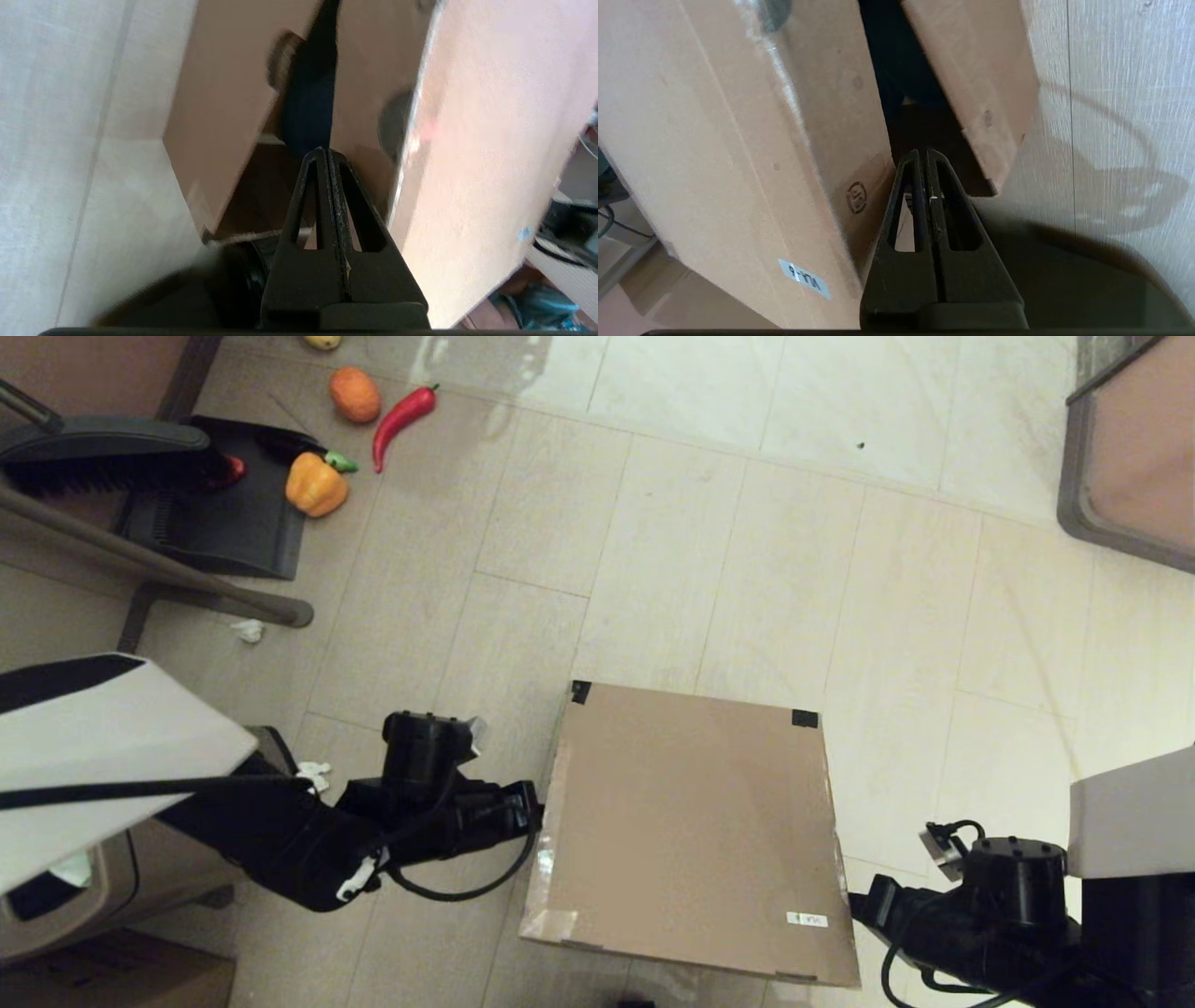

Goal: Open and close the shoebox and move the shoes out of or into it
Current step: Open the shoe box

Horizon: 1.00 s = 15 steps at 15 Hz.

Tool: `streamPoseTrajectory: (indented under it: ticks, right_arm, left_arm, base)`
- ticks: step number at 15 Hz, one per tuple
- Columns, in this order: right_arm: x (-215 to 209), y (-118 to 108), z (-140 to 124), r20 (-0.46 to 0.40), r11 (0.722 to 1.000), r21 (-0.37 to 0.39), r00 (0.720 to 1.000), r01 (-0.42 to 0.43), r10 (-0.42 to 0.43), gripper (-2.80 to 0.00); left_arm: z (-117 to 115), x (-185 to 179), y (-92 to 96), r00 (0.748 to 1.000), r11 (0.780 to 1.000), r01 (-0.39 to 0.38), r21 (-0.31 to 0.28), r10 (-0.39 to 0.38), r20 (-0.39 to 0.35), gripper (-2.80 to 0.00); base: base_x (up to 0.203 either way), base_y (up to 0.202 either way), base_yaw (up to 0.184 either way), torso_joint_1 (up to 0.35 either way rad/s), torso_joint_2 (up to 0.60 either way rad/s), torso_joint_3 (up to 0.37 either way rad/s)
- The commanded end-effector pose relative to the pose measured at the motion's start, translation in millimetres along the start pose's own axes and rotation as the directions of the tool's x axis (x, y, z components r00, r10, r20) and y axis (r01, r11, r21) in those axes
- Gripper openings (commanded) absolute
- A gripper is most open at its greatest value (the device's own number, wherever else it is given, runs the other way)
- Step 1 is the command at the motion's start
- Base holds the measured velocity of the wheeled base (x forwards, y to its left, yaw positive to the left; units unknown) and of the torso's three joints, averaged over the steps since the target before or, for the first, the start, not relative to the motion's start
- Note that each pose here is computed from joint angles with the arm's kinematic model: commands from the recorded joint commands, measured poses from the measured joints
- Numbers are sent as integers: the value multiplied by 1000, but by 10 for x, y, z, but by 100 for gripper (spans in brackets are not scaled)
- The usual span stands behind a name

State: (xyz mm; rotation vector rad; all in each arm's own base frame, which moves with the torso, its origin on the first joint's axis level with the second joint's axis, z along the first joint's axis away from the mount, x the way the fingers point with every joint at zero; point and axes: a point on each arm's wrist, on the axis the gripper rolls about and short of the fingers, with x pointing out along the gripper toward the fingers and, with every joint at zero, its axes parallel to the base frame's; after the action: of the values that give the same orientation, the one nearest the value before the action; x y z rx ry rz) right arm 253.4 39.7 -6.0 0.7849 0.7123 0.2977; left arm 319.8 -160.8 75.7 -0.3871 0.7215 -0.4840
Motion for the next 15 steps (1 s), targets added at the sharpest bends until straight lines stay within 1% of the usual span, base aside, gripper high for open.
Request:
streamPoseTrajectory:
  ticks: [1,4,6,8,10,12,13,14,15]
  right_arm:
    - [-39,53,27,17,1000,-5,1000,-21,21,-280]
    - [-78,100,53,31,999,11,999,-36,36,-280]
    - [-116,120,50,33,999,16,999,-41,40,-280]
    - [-153,170,77,48,997,42,997,-60,58,-280]
    - [-219,257,124,61,988,108,993,-110,104,-280]
    - [-295,345,160,66,973,164,986,-163,154,-280]
    - [-328,381,176,74,962,203,983,-182,170,-280]
    - [-358,416,195,85,948,248,979,-200,184,-280]
    - [-373,432,203,89,935,286,978,-208,190,-280]
  left_arm:
    - [13,-91,-72,1000,1000,19,5,-19,14,-280]
    - [51,-192,-138,999,999,37,-37,-36,34,-280]
    - [57,-262,-169,999,998,40,-43,-39,33,-280]
    - [54,-319,-209,999,998,45,-40,-43,29,-280]
    - [53,-350,-229,998,998,50,-38,-48,32,-280]
    - [35,-374,-223,999,998,47,-39,-46,28,-280]
    - [31,-391,-225,999,998,48,-41,-46,28,-280]
    - [26,-409,-226,998,998,48,-49,-47,29,-280]
    - [36,-425,-235,998,996,53,-75,-50,35,-280]
  base:
    - [0,0,0,0,0,0]
    - [0,0,0,0,0,0]
    - [0,0,0,0,0,0]
    - [0,0,0,0,0,0]
    - [0,0,0,0,0,0]
    - [0,0,0,0,0,0]
    - [0,0,0,0,0,0]
    - [0,0,0,0,0,0]
    - [0,0,0,0,0,0]
